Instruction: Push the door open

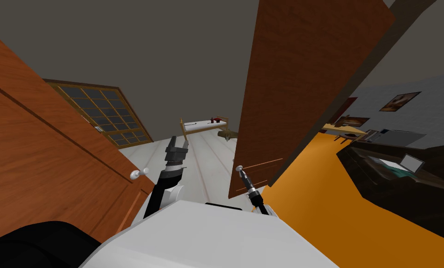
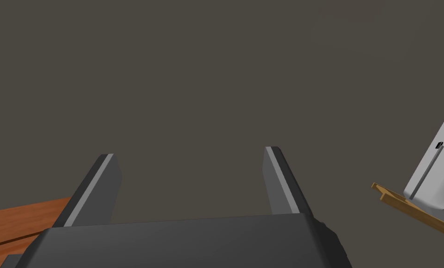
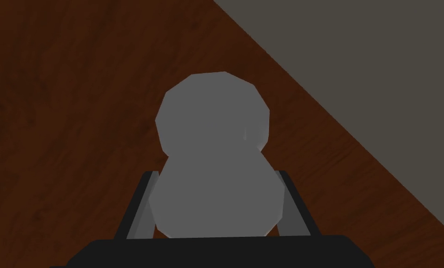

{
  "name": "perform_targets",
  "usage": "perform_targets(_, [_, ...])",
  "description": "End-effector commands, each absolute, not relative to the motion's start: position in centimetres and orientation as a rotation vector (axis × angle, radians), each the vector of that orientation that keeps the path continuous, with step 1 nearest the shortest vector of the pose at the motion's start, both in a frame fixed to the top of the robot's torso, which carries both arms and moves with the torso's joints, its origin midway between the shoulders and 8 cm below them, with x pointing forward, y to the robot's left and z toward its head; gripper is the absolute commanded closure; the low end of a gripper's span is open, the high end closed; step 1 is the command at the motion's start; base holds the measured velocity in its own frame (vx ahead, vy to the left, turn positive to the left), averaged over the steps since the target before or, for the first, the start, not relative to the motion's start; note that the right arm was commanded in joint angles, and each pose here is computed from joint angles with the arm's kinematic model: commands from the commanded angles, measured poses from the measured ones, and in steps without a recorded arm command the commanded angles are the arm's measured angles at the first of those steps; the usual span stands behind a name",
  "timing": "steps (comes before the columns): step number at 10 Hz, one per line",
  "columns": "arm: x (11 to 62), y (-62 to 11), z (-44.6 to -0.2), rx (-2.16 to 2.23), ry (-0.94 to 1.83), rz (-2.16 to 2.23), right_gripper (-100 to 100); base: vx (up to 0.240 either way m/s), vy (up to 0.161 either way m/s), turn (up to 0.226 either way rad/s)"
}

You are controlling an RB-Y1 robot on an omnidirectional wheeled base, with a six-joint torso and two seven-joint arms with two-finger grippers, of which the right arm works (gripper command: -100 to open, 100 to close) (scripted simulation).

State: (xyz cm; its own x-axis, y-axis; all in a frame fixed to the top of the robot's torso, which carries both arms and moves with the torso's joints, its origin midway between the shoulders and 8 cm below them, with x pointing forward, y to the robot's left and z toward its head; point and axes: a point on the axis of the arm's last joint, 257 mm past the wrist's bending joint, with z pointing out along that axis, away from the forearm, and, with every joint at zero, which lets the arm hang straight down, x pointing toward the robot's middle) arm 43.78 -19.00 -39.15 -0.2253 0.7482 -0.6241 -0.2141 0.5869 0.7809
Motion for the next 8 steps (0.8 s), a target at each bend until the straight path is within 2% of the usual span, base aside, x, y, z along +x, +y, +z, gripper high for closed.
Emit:
perform_targets(1, [44.2,-19.3,-38.84,0.505,1.54,0.979,100,0.048,0.02,-0.026])
perform_targets(8, [44.72,-18.62,-38.76,0.684,1.498,1.131,100,0.045,0.018,-0.036])
